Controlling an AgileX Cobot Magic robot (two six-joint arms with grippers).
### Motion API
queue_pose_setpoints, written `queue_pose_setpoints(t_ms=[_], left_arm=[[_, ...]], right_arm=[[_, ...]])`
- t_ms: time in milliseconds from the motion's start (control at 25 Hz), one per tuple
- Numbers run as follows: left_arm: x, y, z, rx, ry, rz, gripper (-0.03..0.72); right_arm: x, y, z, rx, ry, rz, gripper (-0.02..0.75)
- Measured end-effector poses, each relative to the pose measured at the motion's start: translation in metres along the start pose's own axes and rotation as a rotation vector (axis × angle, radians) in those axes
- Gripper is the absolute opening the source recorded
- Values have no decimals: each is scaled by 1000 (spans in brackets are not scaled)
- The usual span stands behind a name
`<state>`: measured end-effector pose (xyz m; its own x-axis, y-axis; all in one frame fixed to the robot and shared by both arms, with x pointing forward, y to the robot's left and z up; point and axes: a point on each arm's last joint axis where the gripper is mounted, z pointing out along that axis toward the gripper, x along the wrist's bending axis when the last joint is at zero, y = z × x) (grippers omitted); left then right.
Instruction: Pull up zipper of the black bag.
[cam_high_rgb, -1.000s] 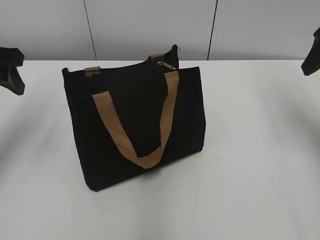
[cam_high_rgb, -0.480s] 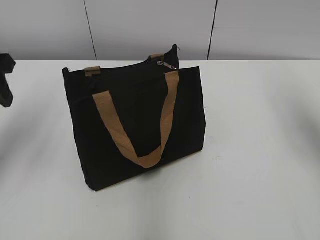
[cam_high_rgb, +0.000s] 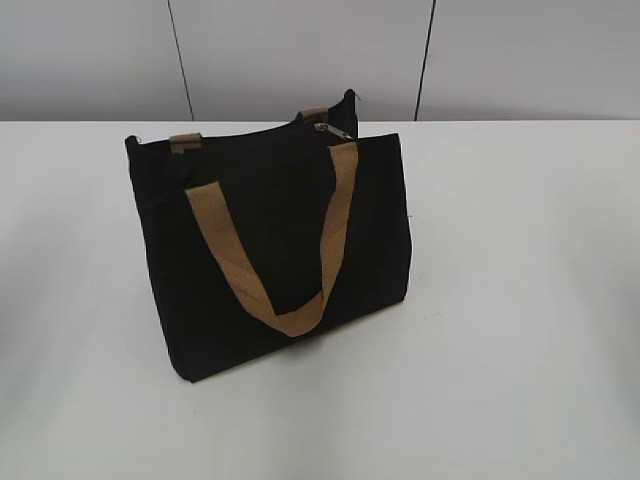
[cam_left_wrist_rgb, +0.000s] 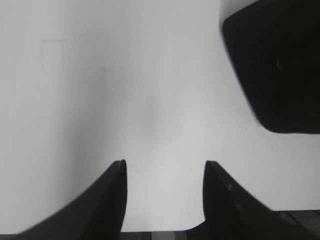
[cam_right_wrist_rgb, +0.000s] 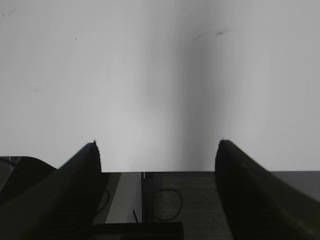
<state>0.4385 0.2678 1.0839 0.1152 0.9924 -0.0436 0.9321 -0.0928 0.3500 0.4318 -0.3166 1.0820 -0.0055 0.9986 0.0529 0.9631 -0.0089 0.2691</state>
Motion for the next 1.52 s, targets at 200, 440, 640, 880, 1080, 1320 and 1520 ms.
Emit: queue_pose_setpoints(t_ms=[200,440,640,880,1080,1320,1520], left_arm=[[5,-41,-13,-67,31,19,365],[9,-88,-28,-272,50,31,365],[11,-125,-27,-409,46,30,365],[13,-163,-52,-681,35,29,365],[14,-193,-60,-788,28,25,365],[15,-206,-52,-768,26,21,365],[15,-206,-50,-769,26,20,365]], right_arm=[[8,-59,-15,-102,-11,11,549],[18,-126,-29,-319,-35,-4,549],[23,-166,-31,-489,-59,-48,547],[29,-207,-30,-699,-84,-84,547],[29,-211,-23,-702,-80,-87,547],[27,-203,-19,-767,-88,-85,547],[27,-201,-17,-777,-89,-83,547]])
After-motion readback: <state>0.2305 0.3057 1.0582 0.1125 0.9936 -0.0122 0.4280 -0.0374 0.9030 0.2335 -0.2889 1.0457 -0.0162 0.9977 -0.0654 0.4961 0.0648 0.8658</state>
